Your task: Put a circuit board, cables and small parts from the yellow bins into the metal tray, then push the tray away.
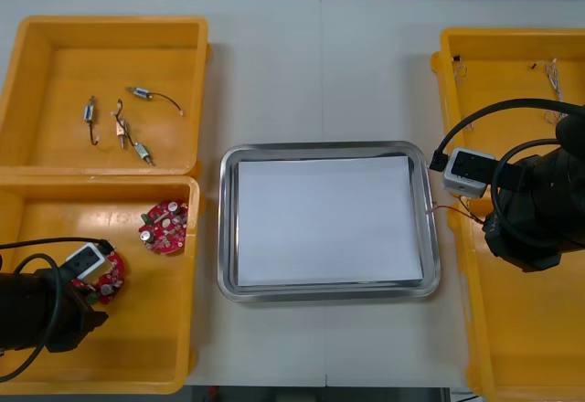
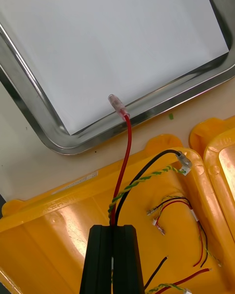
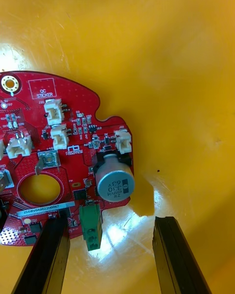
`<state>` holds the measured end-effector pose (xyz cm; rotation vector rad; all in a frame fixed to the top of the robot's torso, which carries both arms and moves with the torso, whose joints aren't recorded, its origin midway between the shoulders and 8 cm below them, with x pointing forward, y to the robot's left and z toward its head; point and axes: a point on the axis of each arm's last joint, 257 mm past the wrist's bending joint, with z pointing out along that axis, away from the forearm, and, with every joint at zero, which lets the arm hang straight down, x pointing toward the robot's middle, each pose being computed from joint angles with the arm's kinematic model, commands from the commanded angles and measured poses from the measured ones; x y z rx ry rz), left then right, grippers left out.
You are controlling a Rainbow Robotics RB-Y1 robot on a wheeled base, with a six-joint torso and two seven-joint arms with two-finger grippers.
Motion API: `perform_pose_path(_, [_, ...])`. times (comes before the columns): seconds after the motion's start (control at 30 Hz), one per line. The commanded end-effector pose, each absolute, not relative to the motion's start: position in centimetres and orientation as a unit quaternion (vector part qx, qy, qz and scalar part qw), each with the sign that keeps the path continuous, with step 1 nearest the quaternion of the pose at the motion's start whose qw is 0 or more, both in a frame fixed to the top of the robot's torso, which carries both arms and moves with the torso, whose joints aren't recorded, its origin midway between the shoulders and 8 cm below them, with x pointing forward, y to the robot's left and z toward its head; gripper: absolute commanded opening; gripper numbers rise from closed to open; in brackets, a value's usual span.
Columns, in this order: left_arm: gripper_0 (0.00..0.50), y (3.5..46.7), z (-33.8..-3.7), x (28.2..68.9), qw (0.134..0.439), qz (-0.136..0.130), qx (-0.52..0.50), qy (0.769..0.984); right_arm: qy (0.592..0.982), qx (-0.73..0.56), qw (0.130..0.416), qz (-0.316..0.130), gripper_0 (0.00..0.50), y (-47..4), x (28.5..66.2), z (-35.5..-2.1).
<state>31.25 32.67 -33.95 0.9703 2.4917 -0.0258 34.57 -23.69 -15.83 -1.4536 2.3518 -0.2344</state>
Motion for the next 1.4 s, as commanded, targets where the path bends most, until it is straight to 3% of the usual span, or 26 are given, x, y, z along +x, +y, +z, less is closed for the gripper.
perform_pose_path(0.03, [0.401,33.2,-33.3,32.1,0.233,0.004,0.357,0.905,0.838,-0.504,0.184,-0.099,0.000,-24.4,34.9,-15.1])
perform_pose_path(0.07, [0.168,33.3,-33.3,32.2,0.234,0.004,0.357,0.904,0.838,-0.504,0.184,-0.099,0.000,-24.4,34.9,-15.1])
perform_pose_path(0.1, [0.050,33.2,-33.2,32.2,0.234,0.004,0.357,0.904,0.838,-0.504,0.184,-0.099,0.000,-24.4,34.9,-15.1])
perform_pose_path(0.13, [0.000,33.2,-33.2,32.2,0.234,0.004,0.357,0.904,0.838,-0.503,0.184,-0.099,0.000,-24.4,35.0,-15.0])
perform_pose_path(0.7, [0.000,33.6,-32.2,32.8,0.238,0.004,0.350,0.906,0.837,-0.506,0.183,-0.099,0.000,-24.3,34.8,-15.1])
perform_pose_path(1.0, [0.000,35.5,-28.1,32.9,0.221,0.026,0.328,0.918,0.837,-0.505,0.184,-0.098,0.000,-24.3,34.8,-15.0])
perform_pose_path(1.4, [0.000,32.4,-23.3,32.7,0.211,0.014,0.254,0.944,0.837,-0.506,0.183,-0.098,0.000,-24.3,34.8,-15.1])
